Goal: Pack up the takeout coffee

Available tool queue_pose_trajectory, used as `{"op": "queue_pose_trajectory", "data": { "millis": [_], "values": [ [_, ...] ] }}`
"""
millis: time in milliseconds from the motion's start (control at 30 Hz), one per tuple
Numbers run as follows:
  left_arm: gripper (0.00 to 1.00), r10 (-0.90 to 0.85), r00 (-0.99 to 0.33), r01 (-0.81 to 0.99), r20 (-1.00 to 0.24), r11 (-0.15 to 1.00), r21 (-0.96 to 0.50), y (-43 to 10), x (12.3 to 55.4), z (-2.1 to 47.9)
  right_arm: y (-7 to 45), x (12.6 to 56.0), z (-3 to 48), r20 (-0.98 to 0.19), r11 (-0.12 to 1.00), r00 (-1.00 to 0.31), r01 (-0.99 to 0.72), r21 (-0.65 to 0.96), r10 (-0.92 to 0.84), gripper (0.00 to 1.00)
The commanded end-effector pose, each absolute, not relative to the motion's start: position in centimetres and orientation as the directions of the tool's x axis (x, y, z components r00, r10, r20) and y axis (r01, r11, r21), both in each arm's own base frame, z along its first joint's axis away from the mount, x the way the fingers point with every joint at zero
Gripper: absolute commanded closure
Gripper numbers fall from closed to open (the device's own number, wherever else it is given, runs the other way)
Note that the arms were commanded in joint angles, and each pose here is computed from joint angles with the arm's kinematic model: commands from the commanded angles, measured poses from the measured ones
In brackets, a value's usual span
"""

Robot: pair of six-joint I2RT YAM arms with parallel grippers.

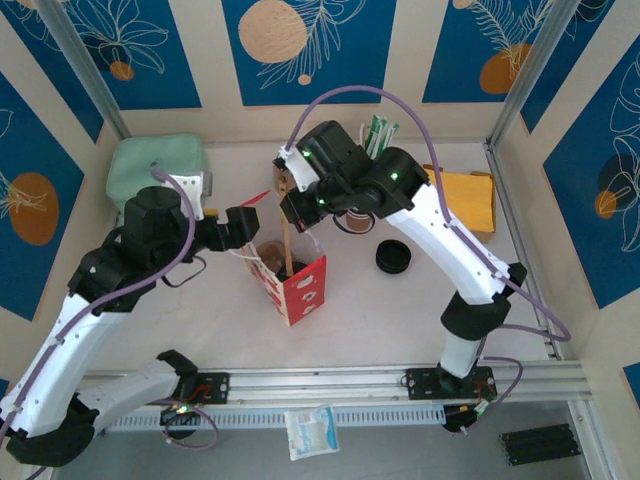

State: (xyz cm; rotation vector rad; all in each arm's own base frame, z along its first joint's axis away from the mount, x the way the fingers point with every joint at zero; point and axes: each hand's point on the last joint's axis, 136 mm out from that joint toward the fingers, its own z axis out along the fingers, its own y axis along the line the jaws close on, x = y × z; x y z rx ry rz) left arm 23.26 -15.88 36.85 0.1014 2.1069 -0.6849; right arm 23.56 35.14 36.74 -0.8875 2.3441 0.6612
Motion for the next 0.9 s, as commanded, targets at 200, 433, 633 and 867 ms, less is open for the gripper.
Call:
{"op": "queue_pose_trajectory", "data": {
  "millis": [200,433,633,867],
  "values": [
    [0.01,-0.19,-0.608,0.316,-0.771,0.833,-0.455,-15.8,22.5,36.5,36.4,22.3,33.9,-0.548,0.623,-0.629,-0.748,0.229,-0.552,1.0],
    [0.0,-0.198,-0.593,0.305,-0.781,0.842,-0.445,-15.3,22.6,36.7,37.5,22.6,31.6,-0.5,0.617,-0.634,-0.753,0.227,-0.59,1.0],
    [0.0,-0.209,-0.584,0.296,-0.784,0.845,-0.446,-15.2,22.9,36.8,38.7,22.9,29.8,-0.463,0.612,-0.645,-0.752,0.244,-0.608,1.0],
    [0.0,-0.217,-0.574,0.3,-0.79,0.841,-0.45,-15.3,23.2,37.2,40.0,23.3,27.8,-0.431,0.61,-0.652,-0.751,0.253,-0.624,1.0]
  ]
}}
